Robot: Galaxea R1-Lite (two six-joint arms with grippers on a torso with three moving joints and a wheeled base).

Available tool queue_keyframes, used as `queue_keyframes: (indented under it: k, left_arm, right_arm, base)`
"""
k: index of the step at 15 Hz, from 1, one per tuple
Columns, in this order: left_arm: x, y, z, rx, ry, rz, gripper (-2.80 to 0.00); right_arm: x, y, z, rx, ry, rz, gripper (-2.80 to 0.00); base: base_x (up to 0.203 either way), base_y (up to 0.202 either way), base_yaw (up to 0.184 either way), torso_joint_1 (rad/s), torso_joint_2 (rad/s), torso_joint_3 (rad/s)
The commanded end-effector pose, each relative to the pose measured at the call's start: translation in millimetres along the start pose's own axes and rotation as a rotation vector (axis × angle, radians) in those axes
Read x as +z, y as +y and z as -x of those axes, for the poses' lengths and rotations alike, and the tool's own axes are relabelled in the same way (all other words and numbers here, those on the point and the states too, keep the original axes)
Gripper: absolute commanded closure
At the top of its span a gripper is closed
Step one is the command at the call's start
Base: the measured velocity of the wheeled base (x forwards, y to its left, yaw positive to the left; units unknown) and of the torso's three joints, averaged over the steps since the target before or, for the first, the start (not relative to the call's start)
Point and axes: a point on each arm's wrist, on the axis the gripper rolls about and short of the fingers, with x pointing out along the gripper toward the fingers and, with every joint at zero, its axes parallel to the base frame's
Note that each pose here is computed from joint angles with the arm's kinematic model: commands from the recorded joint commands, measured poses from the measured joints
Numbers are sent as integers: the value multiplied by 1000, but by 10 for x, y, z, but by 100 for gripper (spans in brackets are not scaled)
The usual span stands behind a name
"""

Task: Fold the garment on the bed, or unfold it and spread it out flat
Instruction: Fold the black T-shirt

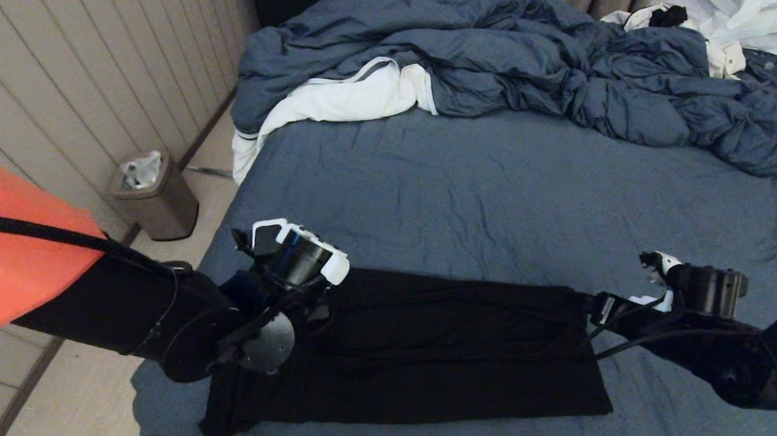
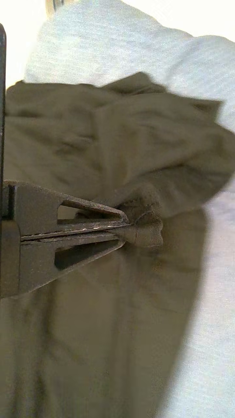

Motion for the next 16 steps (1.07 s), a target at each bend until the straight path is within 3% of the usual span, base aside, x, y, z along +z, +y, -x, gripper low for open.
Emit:
queue_keyframes:
  k: [1,7,8,13,16]
  left_arm:
    - [-134,33,55,5,26,-33,0]
    - [-395,17,167,-16,73,-53,0]
    - [-428,4,193,-21,80,-51,-280]
    - [-629,-16,285,-37,115,-99,-280]
    - [-531,-24,355,-43,77,-78,-280]
  right_arm:
    - [-16,-16,-31,-2,3,-3,-280]
    - [-24,-13,-34,-1,5,-2,-280]
    - [-26,-14,-36,-1,6,-2,-280]
    - [-26,-20,-41,-4,6,-3,-280]
    - [-26,-20,-41,-4,6,-3,-280]
  base:
    - [0,0,0,0,0,0]
    - [0,0,0,0,0,0]
    - [0,0,0,0,0,0]
    - [0,0,0,0,0,0]
    - [0,0,0,0,0,0]
